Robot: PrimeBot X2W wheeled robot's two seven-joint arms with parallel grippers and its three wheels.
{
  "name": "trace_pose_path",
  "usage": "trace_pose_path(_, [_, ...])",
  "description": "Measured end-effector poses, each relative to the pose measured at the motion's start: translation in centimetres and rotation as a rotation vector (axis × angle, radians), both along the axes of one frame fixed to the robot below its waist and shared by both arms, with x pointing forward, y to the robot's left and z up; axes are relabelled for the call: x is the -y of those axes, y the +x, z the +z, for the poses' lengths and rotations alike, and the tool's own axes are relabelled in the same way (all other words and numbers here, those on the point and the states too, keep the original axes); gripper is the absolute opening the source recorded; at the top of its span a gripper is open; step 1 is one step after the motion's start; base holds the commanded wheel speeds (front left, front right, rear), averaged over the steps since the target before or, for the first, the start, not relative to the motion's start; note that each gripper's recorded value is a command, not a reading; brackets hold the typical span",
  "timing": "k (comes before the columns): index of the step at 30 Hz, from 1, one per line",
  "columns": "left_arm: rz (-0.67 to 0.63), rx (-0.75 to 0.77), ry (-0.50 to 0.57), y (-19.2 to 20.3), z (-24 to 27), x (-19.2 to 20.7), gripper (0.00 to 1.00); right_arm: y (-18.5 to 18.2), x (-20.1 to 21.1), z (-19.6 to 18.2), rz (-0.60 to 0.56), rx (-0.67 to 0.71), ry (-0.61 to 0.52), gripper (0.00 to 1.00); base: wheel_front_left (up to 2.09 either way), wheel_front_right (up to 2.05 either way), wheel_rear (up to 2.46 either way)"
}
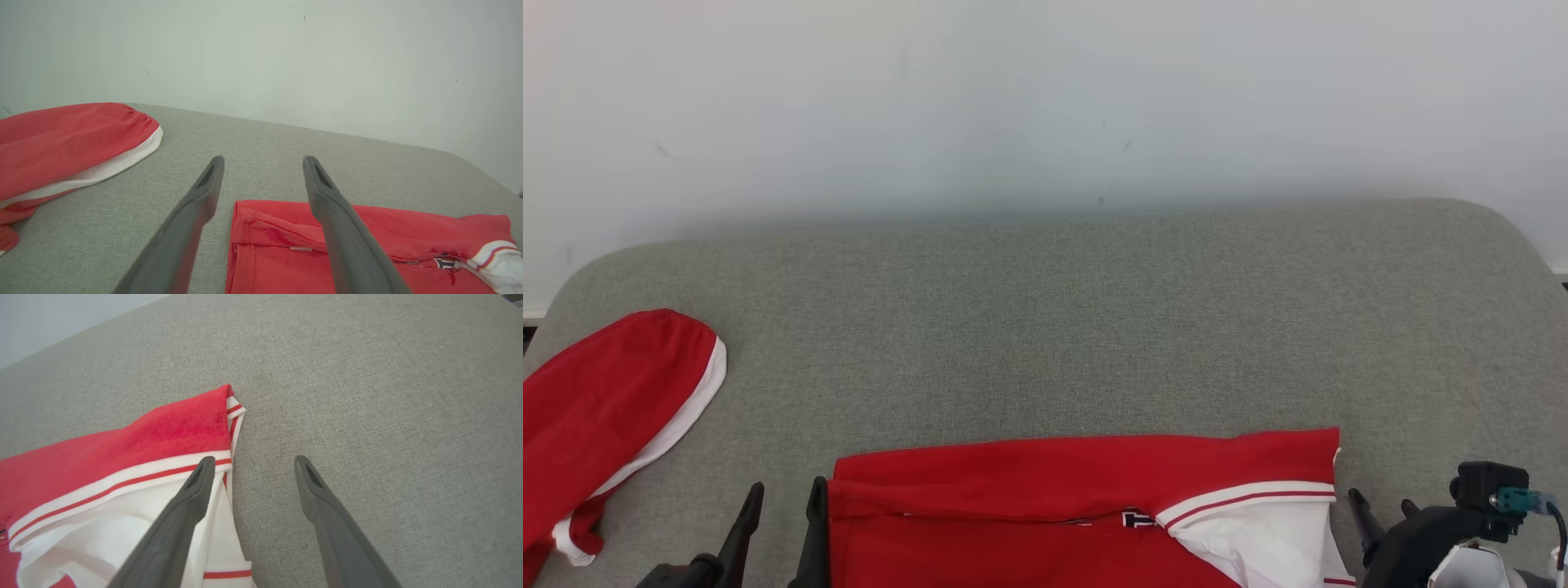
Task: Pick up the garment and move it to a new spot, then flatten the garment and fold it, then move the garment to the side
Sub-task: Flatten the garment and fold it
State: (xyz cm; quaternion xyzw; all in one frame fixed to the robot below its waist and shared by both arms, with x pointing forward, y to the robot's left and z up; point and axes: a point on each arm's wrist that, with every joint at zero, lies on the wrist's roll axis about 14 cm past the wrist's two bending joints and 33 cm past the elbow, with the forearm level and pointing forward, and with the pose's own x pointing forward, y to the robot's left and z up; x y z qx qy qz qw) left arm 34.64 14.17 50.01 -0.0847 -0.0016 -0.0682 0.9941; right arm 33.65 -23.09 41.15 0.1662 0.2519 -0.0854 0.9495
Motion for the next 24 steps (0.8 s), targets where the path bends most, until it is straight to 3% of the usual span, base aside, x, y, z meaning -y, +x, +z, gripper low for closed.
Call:
trace_pose_path(7, [-0.006, -0.018, 0.004, 0.0, -0.4, 0.2, 1.0, 1.3, -1.7, -1.1, 0.067, -0.107, 0.022, 1.0, 0.0, 0.0, 0.0])
trace_pose_path(14, [-0.001, -0.033, 0.007, 0.0, -0.8, 0.0, 1.0, 0.0, -3.2, -3.6, 0.097, -0.243, 0.053, 1.0, 0.0, 0.0, 0.0])
trace_pose_path(24, [0.002, -0.038, 0.01, 0.1, -0.9, -0.1, 1.0, -0.1, -4.0, -4.4, 0.12, -0.309, 0.067, 1.0, 0.0, 0.0, 0.0])
